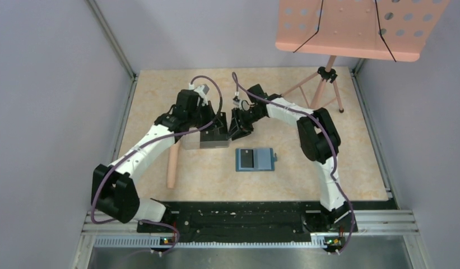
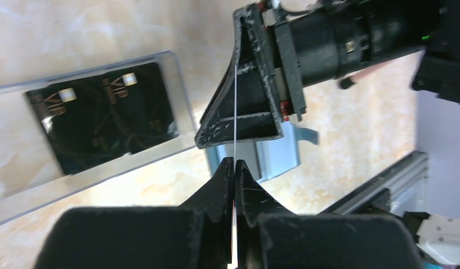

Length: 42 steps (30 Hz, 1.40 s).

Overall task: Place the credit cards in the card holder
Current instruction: Pick up the credit card from the storage box, then insert the credit card into the card slot.

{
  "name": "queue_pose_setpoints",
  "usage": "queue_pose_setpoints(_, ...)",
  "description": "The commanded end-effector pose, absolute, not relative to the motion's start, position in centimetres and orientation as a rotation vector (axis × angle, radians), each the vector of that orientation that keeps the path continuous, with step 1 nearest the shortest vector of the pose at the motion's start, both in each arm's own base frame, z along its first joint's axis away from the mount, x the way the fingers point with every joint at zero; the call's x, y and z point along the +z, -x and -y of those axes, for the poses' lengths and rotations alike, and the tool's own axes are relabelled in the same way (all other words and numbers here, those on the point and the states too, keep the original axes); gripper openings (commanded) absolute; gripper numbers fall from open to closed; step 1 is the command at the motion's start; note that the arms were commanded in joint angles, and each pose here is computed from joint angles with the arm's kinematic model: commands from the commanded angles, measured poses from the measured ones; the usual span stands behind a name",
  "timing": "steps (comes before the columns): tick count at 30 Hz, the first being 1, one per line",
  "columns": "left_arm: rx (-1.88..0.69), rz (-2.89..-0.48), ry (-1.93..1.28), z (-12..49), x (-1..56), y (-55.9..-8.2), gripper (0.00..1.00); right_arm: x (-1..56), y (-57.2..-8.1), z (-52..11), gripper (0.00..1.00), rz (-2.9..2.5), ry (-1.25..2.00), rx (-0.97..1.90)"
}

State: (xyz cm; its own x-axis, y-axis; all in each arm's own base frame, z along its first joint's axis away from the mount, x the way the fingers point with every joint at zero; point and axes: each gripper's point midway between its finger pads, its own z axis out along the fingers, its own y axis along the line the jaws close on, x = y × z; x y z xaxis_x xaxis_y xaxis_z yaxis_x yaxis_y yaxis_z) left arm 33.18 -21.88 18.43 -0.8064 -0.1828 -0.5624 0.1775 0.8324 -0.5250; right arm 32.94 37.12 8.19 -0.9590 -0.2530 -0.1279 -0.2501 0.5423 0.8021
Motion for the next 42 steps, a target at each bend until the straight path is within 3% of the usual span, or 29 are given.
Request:
queue_pose_setpoints(1, -1.052, -2.03, -0.101, 25.1, 24.8, -33.8, 0.0, 12.8, -34.0, -34.8, 0.4, 2.9, -0.471, -1.539)
queue_pose_setpoints(8, -1.305, -2.077, -0.316, 30.3, 22.8, -31.3, 0.0, 10.9, -31.9, -27.7, 0.41, 3.01, -0.3, -1.434)
queue_pose_setpoints(16, -1.301, -2.252, -0.279, 35.4, 17.2, -30.3, 0.0, 8.5, -28.2, -23.3, 0.4, 3.037, -0.216, -1.298)
queue_pose_setpoints(27, -1.23, -2.39, -0.189, 35.8, 11.0, -29.7, 0.0, 5.5, -26.1, -21.0, 0.34, 3.063, -0.192, -1.086)
queue_pose_setpoints(42, -1.12, -2.497, -0.089, 33.8, 7.9, -28.7, 0.0, 4.3, -25.5, -19.1, 0.28, 3.116, -0.09, -0.935)
